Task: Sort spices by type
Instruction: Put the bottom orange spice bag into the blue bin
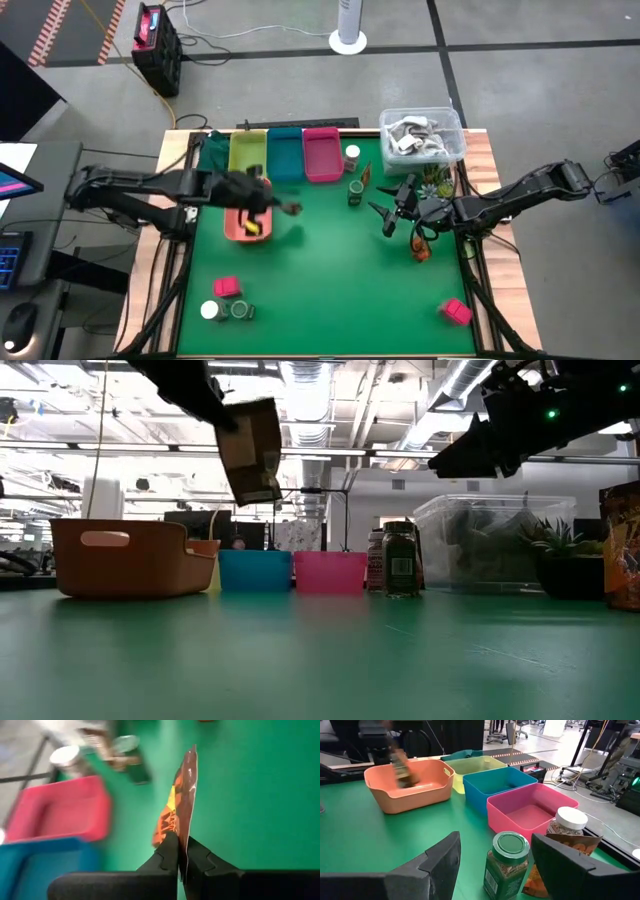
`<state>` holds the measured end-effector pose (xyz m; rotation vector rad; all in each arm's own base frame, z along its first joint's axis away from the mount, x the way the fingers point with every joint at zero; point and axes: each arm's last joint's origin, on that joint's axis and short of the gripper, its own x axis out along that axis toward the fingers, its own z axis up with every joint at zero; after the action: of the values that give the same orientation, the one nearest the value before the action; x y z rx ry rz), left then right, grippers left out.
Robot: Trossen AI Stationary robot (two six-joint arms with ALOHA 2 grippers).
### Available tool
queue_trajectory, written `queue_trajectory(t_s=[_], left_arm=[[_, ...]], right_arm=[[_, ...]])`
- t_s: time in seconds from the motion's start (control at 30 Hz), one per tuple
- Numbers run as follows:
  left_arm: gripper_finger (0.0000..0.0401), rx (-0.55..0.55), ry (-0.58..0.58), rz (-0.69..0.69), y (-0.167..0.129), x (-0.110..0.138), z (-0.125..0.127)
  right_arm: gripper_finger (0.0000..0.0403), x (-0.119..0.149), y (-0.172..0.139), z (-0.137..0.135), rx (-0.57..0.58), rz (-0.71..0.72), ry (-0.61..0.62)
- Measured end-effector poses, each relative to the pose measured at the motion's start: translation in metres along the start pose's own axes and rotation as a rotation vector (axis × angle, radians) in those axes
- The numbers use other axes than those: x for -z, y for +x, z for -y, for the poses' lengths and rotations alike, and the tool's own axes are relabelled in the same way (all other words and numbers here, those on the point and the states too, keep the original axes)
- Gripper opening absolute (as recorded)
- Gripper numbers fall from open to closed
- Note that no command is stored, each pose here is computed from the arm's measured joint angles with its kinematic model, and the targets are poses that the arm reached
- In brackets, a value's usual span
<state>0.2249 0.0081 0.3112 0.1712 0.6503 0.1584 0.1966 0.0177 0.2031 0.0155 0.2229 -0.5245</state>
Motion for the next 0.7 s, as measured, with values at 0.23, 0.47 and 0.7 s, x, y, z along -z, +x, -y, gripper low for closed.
queue_trajectory(t_s=[0.23, 0.47, 0.7], left_arm=[[0.0000, -0.215, -0.097, -0.070, 0.002, 0.014, -0.061], [0.0000, -0.386, -0.102, -0.116, -0.005, 0.029, -0.107], [0.0000, -0.423, -0.117, -0.036, -0.001, 0.031, -0.137]], right_arm=[[0.0269, 0.000, 0.000, -0.001, -0.020, -0.002, 0.000], [0.0269, -0.001, -0.002, -0.004, -0.042, 0.008, 0.000], [0.0269, -0.003, -0.003, -0.005, -0.053, 0.031, 0.006]])
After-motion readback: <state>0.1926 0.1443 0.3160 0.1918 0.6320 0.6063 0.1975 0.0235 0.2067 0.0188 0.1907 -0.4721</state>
